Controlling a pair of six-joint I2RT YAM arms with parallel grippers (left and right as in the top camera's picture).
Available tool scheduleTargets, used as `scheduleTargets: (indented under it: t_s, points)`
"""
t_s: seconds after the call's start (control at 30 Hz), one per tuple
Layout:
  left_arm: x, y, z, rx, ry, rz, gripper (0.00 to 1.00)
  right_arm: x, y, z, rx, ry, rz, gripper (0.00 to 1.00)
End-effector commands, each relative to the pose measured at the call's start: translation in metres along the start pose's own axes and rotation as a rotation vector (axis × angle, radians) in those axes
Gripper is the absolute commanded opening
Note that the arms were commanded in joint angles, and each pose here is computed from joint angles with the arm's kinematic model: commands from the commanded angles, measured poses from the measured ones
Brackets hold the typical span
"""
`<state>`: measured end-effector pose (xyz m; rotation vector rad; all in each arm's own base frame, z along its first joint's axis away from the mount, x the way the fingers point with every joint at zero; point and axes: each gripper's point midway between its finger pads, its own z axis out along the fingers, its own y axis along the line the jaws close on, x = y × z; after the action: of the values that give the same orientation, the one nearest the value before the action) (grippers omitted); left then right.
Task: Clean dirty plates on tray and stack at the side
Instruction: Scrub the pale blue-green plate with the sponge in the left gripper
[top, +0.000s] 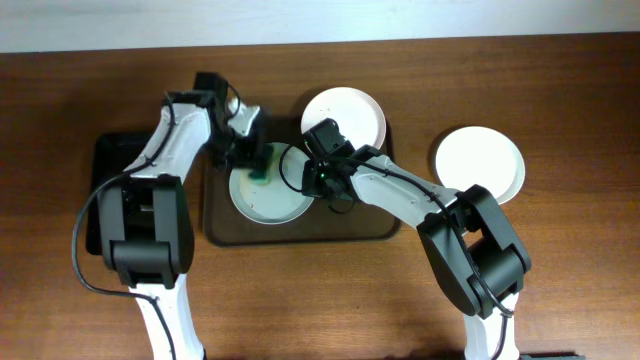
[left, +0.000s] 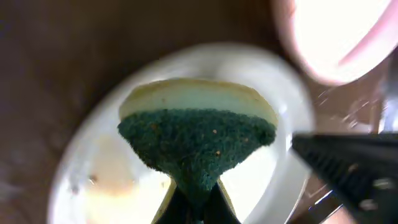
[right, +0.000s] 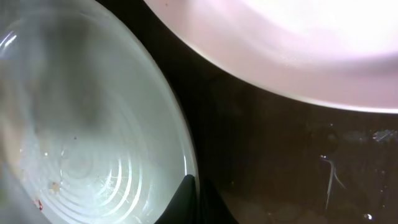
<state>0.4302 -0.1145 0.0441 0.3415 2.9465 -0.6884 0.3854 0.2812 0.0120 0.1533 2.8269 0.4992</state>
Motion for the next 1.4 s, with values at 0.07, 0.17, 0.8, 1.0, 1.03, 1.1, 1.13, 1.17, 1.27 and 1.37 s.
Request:
scheduleTargets:
  t_s: [0.07, 0.17, 0.8, 1.0, 1.03, 1.1, 1.13, 1.17, 1.27, 1.37]
  points:
    - [-0.019, -0.002, -0.014, -0.006, -0.054, 0.059, 0.01, -0.001, 0.005, 0.001, -0.007, -0.001, -0.016, 0.04]
    - [-0.003, -0.003, 0.002, -0.001, 0.003, 0.047, 0.01, -0.001, 0.005, 0.001, -0.007, -0.001, -0.016, 0.04]
    - [0.006, 0.134, -0.012, -0.787, -0.022, -0.021, 0.01, -0.001, 0.005, 0.001, -0.007, 0.0, -0.016, 0.04]
    - [-0.02, 0.107, -0.03, -1.012, -0.094, 0.04, 0.01, 0.0, 0.004, 0.001, -0.003, 0.006, -0.015, 0.04]
    - [-0.024, 0.099, -0.028, -1.01, -0.103, 0.058, 0.01, 0.001, 0.004, 0.001, -0.005, 0.008, -0.015, 0.04]
    - [-0.025, 0.086, -0.022, -0.999, -0.098, 0.087, 0.01, -0.001, 0.005, 0.001, -0.012, 0.001, -0.015, 0.04]
    - [-0.023, 0.084, -0.02, -0.991, -0.09, 0.089, 0.01, -0.003, 0.007, 0.0, -0.022, -0.003, -0.024, 0.04]
    - [-0.018, 0.082, -0.016, -0.966, -0.075, 0.076, 0.01, -0.007, 0.012, -0.002, -0.052, -0.001, -0.054, 0.04]
    - [-0.001, 0.072, 0.003, -0.811, -0.013, 0.028, 0.01, -0.026, 0.029, -0.013, -0.107, -0.038, -0.09, 0.15]
    - [0.01, 0.061, 0.017, -0.635, 0.028, -0.008, 0.01, -0.043, 0.044, -0.019, -0.156, -0.102, -0.109, 0.45]
